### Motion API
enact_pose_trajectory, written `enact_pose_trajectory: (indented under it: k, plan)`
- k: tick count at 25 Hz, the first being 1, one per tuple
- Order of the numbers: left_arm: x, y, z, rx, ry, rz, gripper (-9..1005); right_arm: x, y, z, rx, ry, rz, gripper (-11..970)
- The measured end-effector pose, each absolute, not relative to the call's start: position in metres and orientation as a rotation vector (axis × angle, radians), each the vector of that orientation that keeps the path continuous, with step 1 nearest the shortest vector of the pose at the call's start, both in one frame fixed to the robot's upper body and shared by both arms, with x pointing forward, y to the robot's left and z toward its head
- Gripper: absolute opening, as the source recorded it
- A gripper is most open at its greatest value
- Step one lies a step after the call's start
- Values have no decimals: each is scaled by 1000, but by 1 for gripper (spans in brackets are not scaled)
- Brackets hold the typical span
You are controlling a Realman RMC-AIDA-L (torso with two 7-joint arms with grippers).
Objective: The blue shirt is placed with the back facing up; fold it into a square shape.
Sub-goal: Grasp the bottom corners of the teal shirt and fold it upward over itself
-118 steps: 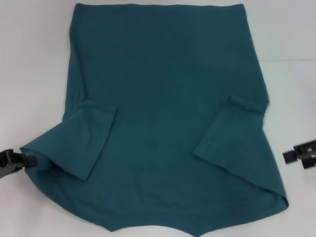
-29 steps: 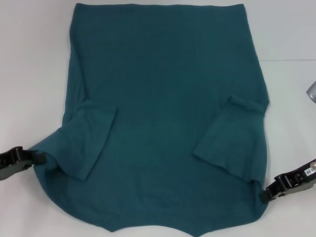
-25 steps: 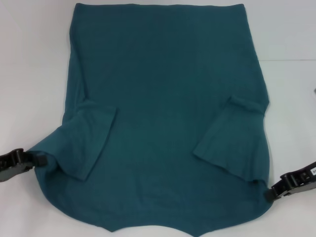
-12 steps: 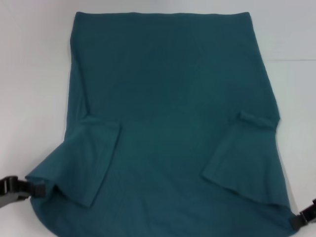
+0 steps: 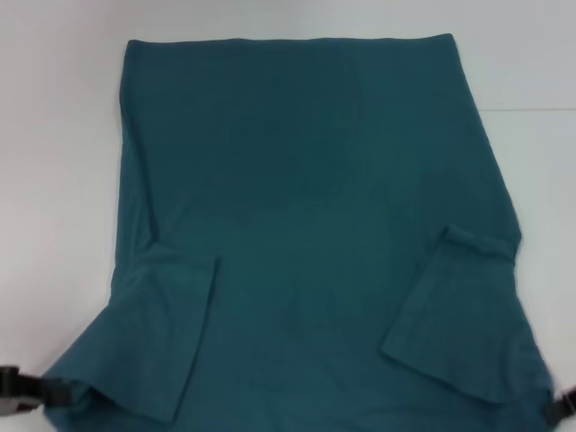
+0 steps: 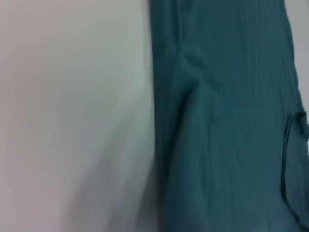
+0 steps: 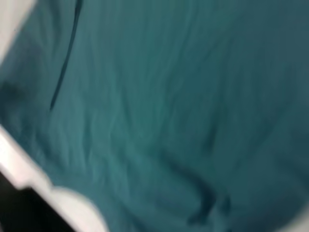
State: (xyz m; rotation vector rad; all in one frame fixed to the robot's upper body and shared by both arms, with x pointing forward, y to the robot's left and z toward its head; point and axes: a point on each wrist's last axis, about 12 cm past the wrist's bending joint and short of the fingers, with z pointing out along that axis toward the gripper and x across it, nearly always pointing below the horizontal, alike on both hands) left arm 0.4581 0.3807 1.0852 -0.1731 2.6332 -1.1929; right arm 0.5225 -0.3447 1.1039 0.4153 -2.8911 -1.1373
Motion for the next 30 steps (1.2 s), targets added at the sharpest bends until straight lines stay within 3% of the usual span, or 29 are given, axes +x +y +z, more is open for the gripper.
enact_pose_trajectory:
  k: [7, 17, 22, 30]
  plan:
    - [516, 346, 1082, -193, 2560, -1216, -1, 559, -337, 1111, 223, -3152, -1373, 61]
    - [602, 312, 1100, -286, 2470, -1062, 0, 607, -336, 1130, -62, -3452, -1532, 60]
    - [637, 296, 1118, -297, 2402, -969, 1, 635, -329, 1137, -109, -3618, -1397, 60]
    - [669, 264, 1120, -279, 2360, -727, 1, 669, -300, 1119, -57, -3801, -936, 60]
